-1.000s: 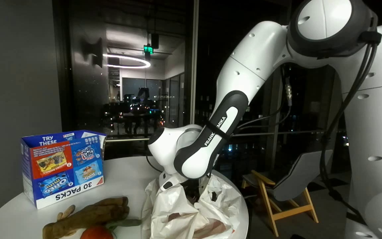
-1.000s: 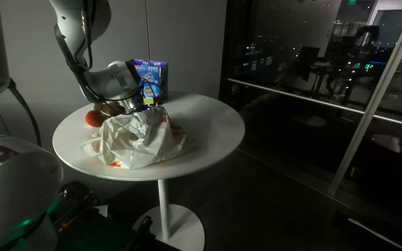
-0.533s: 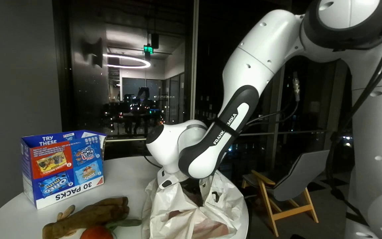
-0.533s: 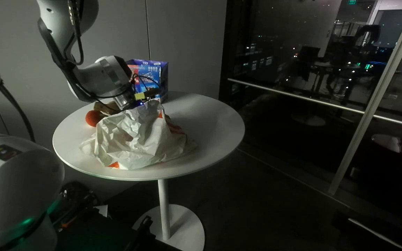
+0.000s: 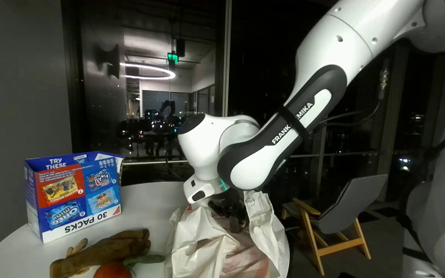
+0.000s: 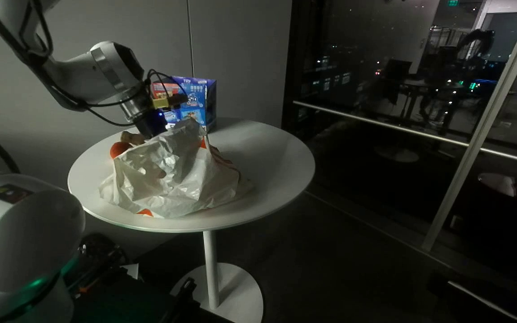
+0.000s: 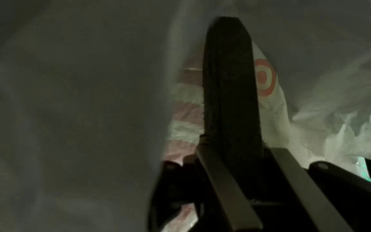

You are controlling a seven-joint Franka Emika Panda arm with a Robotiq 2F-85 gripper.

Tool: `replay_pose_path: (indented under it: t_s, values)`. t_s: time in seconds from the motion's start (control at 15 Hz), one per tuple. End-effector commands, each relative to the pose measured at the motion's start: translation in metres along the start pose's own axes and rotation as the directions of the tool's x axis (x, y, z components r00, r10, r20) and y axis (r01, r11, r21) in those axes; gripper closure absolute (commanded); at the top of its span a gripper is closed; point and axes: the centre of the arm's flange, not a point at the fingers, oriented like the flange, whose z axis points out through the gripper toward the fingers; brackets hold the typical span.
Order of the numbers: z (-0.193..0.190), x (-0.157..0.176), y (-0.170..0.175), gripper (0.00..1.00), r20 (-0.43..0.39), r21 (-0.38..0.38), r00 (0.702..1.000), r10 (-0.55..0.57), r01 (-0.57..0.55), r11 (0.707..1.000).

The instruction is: Remove the contents from the plastic bag and put them on the table.

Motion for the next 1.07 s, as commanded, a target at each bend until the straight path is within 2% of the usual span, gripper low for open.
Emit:
replay_pose_path:
  t_s: [0.0,0.2,0.4,0.8,1.0]
  values:
    - [-0.023,-0.028,-0.029,0.92,-0.111,-0.081,0.983,-0.148,0.139,0.987]
    - [-0.037,-0.036,-0.042,0.92,-0.127,-0.168,0.952,-0.279,0.256,0.952]
    - [-0.070,-0.037,-0.046,0.92,-0.084,-0.242,0.911,-0.405,0.375,0.895]
    - [-0.141,-0.001,-0.076,0.92,0.077,-0.329,0.800,-0.595,0.584,0.742]
    - [-0.169,0.018,-0.088,0.92,0.145,-0.353,0.733,-0.665,0.666,0.657]
